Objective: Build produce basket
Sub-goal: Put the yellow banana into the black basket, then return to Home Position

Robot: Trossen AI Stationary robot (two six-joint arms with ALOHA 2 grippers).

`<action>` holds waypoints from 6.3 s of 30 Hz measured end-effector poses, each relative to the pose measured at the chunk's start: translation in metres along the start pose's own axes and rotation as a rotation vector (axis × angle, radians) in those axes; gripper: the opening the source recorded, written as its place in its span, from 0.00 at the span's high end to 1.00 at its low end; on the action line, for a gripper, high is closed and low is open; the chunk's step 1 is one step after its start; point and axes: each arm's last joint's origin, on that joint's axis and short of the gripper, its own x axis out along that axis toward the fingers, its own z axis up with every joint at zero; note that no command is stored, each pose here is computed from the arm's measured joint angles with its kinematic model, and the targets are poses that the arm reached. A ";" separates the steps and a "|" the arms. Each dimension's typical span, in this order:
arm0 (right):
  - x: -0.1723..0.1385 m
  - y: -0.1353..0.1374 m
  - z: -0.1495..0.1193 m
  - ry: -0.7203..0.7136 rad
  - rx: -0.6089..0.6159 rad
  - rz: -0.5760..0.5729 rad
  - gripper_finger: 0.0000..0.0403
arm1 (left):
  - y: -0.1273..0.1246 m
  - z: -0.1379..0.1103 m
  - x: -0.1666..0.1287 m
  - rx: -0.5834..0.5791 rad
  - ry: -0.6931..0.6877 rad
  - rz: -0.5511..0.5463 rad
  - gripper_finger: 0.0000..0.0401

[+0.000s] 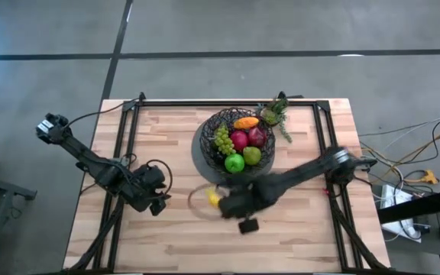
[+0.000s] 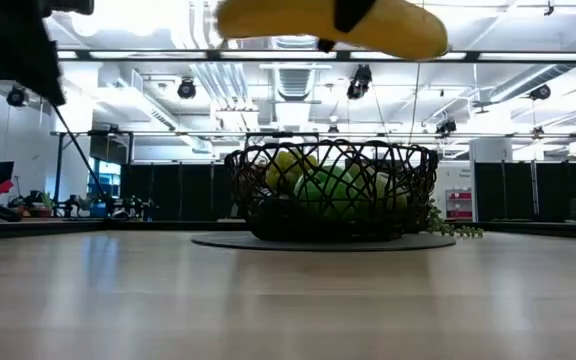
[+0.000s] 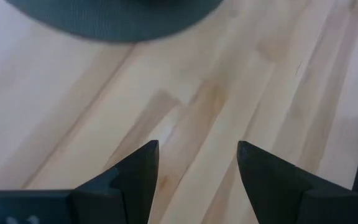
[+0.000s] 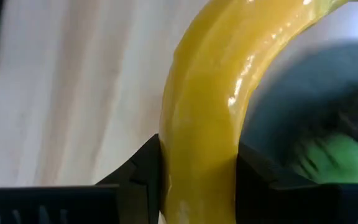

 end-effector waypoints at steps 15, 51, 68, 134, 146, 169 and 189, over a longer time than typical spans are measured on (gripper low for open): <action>-0.032 -0.152 -0.073 -0.217 0.458 0.036 0.71 | 0.005 0.039 0.009 -0.213 -0.243 0.001 0.50; 0.047 -0.192 -0.062 -0.156 0.460 0.052 0.55 | 0.030 0.085 0.020 -0.341 -0.403 0.062 0.50; -0.028 -0.180 -0.073 -0.272 0.569 0.102 0.47 | 0.029 0.084 0.020 -0.287 -0.383 0.055 0.50; -0.054 -0.078 -0.314 -1.436 0.589 0.241 0.97 | 0.019 0.127 0.049 -0.475 -0.697 -0.011 0.50; -0.012 -0.072 -0.335 -1.535 0.605 0.299 0.97 | 0.016 0.135 0.059 -0.503 -0.734 -0.049 0.50; 0.017 -0.071 -0.352 -1.297 0.663 0.066 0.98 | 0.017 0.136 0.059 -0.503 -0.729 -0.050 0.50; 0.023 -0.072 -0.351 -1.234 0.567 -0.010 0.98 | 0.017 0.135 0.059 -0.441 -0.711 -0.032 0.50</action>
